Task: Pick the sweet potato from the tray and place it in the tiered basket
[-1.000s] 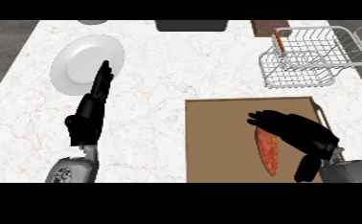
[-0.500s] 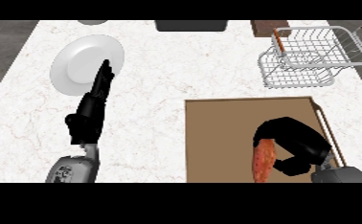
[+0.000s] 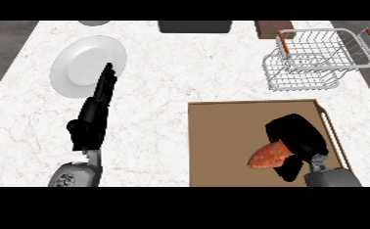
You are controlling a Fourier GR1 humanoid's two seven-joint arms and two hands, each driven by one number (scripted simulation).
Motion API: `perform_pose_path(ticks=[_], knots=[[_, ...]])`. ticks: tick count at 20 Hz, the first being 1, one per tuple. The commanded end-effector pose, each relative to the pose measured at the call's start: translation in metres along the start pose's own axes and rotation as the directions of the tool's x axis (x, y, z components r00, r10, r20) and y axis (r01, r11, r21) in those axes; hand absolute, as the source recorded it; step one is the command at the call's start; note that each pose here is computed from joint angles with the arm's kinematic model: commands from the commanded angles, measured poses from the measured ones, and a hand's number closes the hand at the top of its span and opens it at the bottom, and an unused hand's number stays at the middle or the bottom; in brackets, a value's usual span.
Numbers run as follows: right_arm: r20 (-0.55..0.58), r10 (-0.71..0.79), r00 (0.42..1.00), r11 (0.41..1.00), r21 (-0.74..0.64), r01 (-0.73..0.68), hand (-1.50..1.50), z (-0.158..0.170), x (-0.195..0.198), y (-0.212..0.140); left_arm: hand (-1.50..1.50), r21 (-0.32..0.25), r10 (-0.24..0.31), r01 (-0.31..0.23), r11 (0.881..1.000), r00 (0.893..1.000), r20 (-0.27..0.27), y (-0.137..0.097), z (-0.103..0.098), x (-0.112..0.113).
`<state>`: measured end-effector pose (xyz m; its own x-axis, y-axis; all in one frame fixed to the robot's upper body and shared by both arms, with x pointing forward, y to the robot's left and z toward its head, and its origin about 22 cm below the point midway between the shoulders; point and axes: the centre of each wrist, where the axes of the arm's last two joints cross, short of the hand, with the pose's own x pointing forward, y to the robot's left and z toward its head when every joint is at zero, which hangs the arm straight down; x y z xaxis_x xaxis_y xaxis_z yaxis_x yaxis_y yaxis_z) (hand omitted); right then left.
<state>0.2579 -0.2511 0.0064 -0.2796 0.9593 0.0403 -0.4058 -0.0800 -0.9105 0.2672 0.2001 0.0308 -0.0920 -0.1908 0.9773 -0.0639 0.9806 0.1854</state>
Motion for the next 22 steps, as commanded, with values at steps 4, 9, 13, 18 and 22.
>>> perform_pose_path(ticks=[4, 9, 13, 18, 22], knots=[[-0.379, 0.043, 0.925, 0.998, -0.020, -0.054, 1.50, -0.019, 0.057, -0.006, 0.00, -0.002, 0.009, -0.009, 1.000, 1.000, 0.002, 0.004, 0.001, -0.012], [-0.465, -0.014, 0.885, 0.987, -0.151, -0.063, 1.50, 0.010, 0.068, -0.045, 0.00, 0.009, 0.009, -0.009, 1.000, 1.000, -0.003, 0.009, -0.003, 0.001], [-0.483, -0.071, 0.873, 0.959, -0.274, -0.074, 1.50, 0.037, 0.071, -0.084, 0.00, 0.004, 0.002, -0.002, 1.000, 1.000, -0.002, 0.013, -0.013, 0.008], [-0.511, -0.120, 0.851, 0.911, -0.398, -0.111, 1.50, 0.084, 0.082, -0.154, 0.00, -0.008, -0.003, 0.003, 1.000, 1.000, -0.005, -0.003, 0.005, -0.004], [-0.481, -0.205, 0.853, 0.878, -0.475, -0.058, 1.50, 0.116, 0.079, -0.195, 0.00, -0.008, -0.009, 0.009, 1.000, 1.000, -0.010, -0.005, -0.011, 0.002]])
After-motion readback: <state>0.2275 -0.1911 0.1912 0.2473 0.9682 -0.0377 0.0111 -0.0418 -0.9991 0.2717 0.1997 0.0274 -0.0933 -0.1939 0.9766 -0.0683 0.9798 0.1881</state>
